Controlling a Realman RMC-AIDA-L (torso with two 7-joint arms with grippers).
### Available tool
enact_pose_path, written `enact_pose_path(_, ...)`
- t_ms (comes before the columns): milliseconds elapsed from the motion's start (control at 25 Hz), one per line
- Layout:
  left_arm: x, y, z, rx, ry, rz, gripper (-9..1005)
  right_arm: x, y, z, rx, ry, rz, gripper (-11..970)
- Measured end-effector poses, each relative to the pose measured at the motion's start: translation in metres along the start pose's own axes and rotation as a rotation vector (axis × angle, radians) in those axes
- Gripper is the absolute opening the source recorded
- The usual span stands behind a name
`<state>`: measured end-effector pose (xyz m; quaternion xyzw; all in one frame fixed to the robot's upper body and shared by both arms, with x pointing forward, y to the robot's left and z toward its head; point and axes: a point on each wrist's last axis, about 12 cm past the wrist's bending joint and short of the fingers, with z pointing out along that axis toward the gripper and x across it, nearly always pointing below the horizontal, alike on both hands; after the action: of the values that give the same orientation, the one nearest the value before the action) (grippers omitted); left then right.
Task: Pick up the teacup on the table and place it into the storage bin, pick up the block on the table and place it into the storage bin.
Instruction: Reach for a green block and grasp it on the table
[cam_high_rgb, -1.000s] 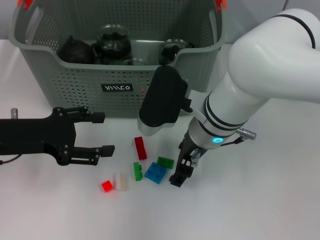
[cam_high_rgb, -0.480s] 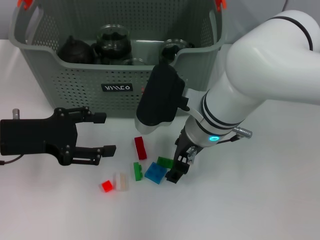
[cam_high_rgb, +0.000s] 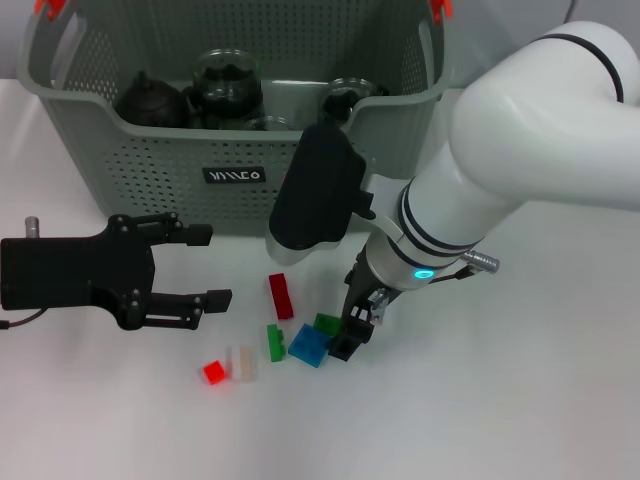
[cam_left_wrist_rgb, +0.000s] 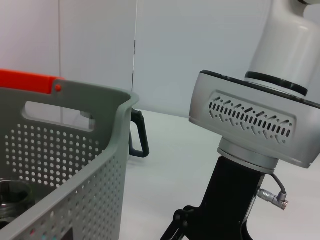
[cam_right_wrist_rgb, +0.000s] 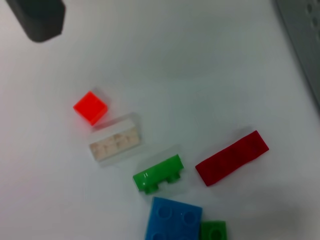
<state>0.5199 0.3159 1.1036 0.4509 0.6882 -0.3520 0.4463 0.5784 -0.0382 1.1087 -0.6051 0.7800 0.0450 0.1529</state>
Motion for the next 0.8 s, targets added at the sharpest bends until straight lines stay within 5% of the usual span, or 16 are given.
enact_pose_path(800,0.0000,0.0012,-0.0006,-0.009,0.002,0.001,847,0.0047,0.0004,-0.0049,-0.022,0.035,-0.001,897)
